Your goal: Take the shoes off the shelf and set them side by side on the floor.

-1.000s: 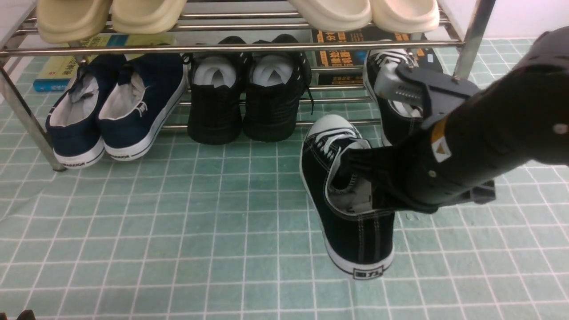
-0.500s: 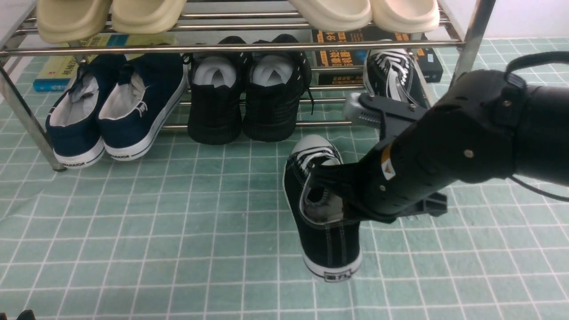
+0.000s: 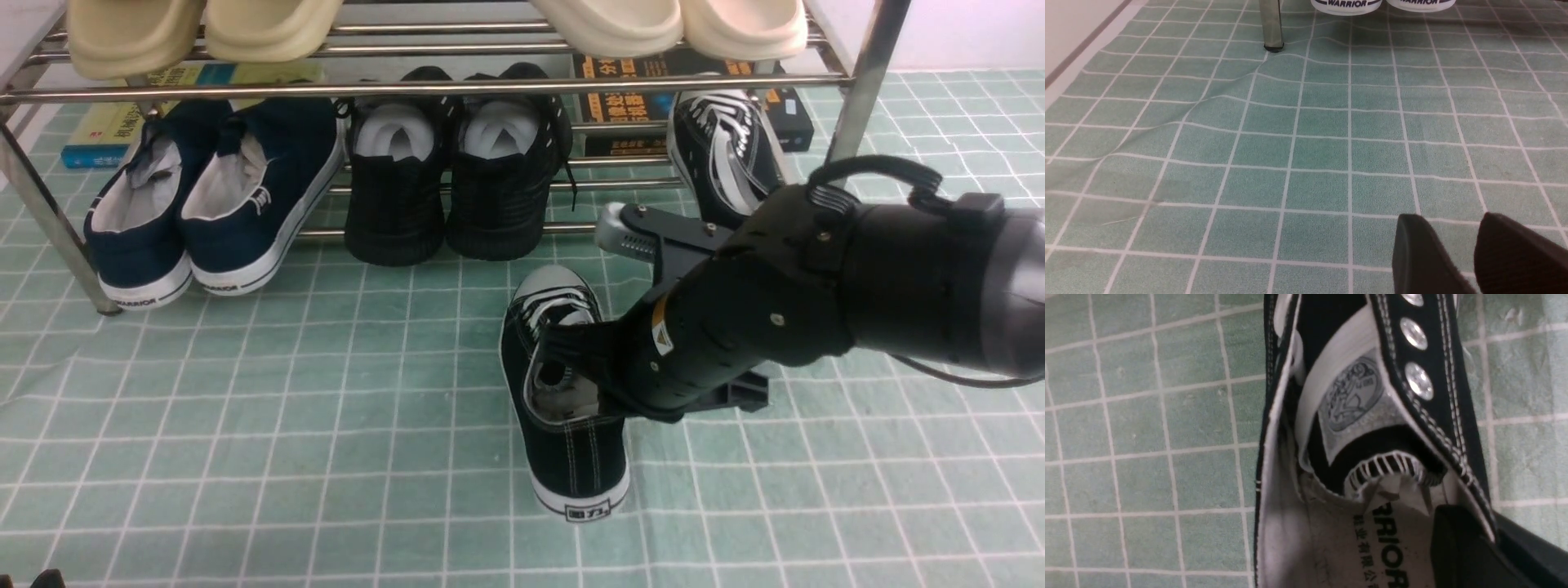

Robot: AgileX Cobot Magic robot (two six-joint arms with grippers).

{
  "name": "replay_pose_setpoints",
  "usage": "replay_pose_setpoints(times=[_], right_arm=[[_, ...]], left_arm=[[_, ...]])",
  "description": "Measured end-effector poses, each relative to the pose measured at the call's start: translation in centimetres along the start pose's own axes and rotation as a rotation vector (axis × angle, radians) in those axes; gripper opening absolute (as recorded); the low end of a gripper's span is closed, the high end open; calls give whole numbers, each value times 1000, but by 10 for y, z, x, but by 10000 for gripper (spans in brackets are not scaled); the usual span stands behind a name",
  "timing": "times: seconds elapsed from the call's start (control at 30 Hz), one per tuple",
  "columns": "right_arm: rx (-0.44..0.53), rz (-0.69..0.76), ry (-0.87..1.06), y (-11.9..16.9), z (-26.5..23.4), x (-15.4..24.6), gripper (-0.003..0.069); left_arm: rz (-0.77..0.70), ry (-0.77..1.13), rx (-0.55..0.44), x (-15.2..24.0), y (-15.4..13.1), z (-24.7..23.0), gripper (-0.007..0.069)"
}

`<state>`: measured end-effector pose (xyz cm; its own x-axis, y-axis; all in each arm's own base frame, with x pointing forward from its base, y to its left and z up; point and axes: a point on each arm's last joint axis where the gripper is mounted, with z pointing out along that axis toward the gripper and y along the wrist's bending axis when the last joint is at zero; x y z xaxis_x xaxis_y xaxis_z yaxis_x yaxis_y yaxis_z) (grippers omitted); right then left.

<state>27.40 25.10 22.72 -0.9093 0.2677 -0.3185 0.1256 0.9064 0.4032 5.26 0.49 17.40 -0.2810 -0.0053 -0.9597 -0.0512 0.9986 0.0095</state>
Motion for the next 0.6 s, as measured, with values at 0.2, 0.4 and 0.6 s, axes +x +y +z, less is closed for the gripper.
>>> replay_pose_setpoints(times=[0.2,0.4,0.6], right_arm=[[-11,0,-7,1,0,-1,91],[-23,35,15,3,0,2,239],[2,-61,85,4,-27,2,364]], left_arm=[[0,0,0,0,0,0,242],[0,0,0,0,0,0,242],[0,0,0,0,0,0,242]])
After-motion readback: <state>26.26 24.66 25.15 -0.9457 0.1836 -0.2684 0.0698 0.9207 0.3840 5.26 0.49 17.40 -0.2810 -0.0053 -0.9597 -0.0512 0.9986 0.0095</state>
